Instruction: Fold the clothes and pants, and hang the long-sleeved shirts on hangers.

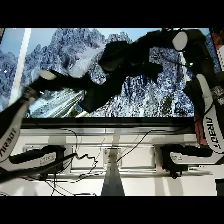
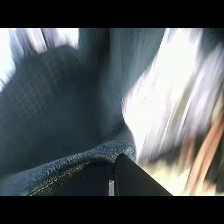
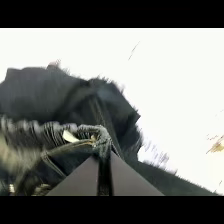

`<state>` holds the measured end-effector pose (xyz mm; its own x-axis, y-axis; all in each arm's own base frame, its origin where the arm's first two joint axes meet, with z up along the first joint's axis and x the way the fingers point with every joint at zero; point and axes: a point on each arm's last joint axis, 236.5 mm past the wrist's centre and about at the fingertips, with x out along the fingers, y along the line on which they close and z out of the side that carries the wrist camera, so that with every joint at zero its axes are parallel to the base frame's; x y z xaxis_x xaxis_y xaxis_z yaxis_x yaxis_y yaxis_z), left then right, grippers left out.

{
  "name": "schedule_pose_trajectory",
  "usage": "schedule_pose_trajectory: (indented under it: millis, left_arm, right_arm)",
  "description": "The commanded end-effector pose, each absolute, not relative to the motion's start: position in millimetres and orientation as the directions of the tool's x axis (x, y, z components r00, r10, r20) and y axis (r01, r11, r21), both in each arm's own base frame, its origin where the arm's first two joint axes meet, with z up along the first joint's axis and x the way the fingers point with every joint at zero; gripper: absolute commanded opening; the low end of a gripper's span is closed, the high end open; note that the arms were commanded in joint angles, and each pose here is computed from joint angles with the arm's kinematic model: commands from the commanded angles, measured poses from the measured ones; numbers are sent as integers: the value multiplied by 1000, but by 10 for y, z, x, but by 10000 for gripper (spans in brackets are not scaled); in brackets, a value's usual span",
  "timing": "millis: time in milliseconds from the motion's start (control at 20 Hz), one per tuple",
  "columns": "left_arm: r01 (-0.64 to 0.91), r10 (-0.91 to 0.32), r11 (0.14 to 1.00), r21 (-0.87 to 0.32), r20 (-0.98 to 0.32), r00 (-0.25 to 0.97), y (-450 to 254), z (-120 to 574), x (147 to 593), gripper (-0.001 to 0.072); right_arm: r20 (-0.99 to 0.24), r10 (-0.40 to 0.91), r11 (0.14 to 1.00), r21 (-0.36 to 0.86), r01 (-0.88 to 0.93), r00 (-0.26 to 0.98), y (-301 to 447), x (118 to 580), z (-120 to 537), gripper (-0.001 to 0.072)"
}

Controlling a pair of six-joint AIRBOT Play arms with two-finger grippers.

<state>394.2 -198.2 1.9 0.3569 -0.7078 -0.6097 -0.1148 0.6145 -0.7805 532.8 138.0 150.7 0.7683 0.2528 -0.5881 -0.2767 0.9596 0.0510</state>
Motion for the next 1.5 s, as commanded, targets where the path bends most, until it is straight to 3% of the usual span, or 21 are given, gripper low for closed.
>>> schedule_pose_trajectory:
  millis: [0, 150, 300, 400, 500, 600, 700, 800, 950, 1100, 1450]
  left_arm:
    - [-150, -551, 586, -797, -527, 647, -659, 686, 4719, 14]
    - [-102, -366, 613, -783, -396, 842, 454, 1644, 5069, 13]
    - [-38, -220, 680, -732, -253, 942, 1158, 2608, 5066, 13]
    - [-28, -177, 706, -708, -214, 961, 1400, 2910, 4961, 14]
    - [-77, -145, 734, -675, -267, 953, 1589, 2815, 4836, 14]
    - [-210, -69, 816, -539, -451, 890, 1858, 2357, 4639, 14]
    - [-355, 67, 883, -306, -667, 742, 2223, 1745, 4330, 14]
    - [-429, 118, 881, -198, -787, 605, 2404, 1145, 4071, 15]
    - [-348, 17, 924, -158, -893, 450, 2244, 332, 3669, 15]
    - [-232, -72, 960, -156, -940, 332, 2087, -115, 3284, 15]
    - [-225, 67, 974, 35, -989, 134, 2607, -258, 2620, 16]
  right_arm:
    - [-422, 180, 983, 112, -145, 889, 920, 5621, 2123, 18]
    - [-295, 104, 990, 117, -73, 950, 426, 5703, 2789, 17]
    - [-177, 44, 993, 119, -23, 983, 47, 5615, 3437, 18]
    - [-206, 24, 993, 114, -1, 978, -76, 5478, 3517, 18]
    - [-347, 7, 994, 105, 31, 938, -193, 5308, 3237, 18]
    - [-557, -19, 995, 75, 72, 830, -342, 5085, 2672, 17]
    - [-760, -22, 995, 44, 85, 650, -446, 4754, 1963, 17]
    - [-875, -18, 993, 40, 109, 484, -500, 4406, 1332, 16]
    - [-948, -15, 994, 21, 110, 319, -470, 3760, 685, 17]
    - [-970, -4, 991, 29, 131, 245, -364, 3037, 273, 17]
    - [-968, 3, 955, 77, 286, 250, -185, 1917, 0, 18]
